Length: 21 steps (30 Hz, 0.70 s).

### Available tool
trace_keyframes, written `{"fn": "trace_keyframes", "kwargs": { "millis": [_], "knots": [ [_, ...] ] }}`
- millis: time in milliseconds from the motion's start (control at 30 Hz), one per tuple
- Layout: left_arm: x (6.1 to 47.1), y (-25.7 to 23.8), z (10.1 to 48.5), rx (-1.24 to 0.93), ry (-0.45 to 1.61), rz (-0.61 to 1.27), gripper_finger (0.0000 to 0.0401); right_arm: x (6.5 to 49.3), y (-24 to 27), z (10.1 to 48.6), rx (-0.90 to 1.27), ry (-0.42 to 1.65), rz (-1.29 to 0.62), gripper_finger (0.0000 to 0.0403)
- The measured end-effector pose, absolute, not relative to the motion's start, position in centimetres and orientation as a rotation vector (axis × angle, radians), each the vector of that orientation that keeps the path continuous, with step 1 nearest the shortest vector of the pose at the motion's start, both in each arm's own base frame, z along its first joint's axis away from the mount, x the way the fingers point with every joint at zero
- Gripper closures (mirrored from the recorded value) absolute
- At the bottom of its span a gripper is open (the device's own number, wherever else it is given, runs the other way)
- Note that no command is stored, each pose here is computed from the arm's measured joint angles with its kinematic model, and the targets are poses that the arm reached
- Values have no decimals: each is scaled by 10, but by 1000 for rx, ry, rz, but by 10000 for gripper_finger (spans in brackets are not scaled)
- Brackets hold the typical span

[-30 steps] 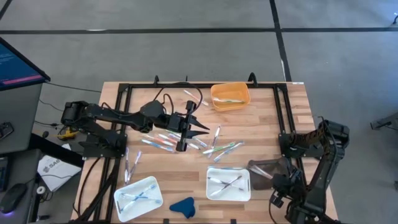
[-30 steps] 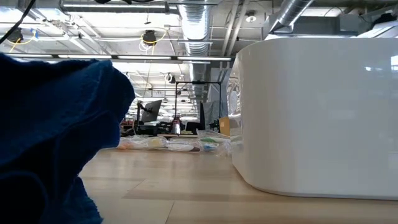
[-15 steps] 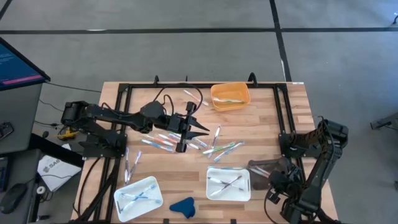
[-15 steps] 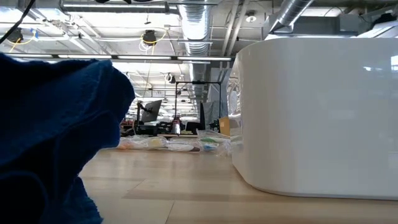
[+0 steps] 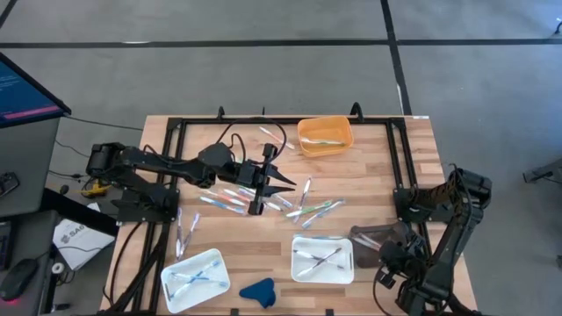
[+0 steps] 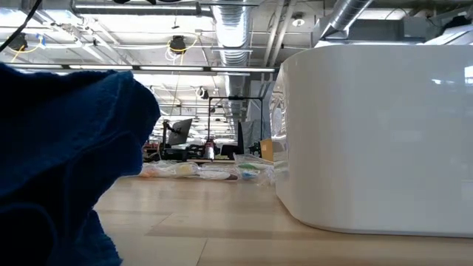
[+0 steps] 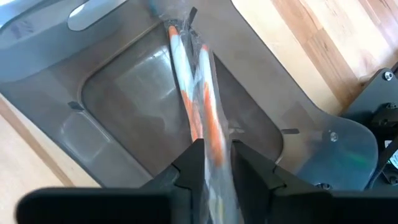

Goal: Pick & Place Toothbrushes
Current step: Put the orange toothbrush into the black bin

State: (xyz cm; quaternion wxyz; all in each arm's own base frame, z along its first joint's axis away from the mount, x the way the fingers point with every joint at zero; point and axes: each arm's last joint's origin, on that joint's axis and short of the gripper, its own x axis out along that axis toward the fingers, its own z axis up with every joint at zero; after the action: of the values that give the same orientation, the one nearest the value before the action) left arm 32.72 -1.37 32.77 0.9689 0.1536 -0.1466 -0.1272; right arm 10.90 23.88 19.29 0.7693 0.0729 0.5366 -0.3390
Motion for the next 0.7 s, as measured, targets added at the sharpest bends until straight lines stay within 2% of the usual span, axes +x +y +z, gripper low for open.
{"fn": "trace_keyframes", "kwargs": {
  "millis": [133, 467, 600, 700],
  "knots": [
    [327, -14, 328, 310, -296, -257, 354, 113, 235, 194, 154, 1164, -761, 293],
    [327, -14, 327, 310, -291, -258, 354, 116, 230, 195, 134, 1165, -801, 166],
    [327, -14, 327, 310, -290, -258, 354, 115, 230, 195, 143, 1189, -810, 155],
    [327, -14, 327, 310, -290, -258, 354, 116, 229, 195, 236, 1201, -906, 176]
  ]
}}
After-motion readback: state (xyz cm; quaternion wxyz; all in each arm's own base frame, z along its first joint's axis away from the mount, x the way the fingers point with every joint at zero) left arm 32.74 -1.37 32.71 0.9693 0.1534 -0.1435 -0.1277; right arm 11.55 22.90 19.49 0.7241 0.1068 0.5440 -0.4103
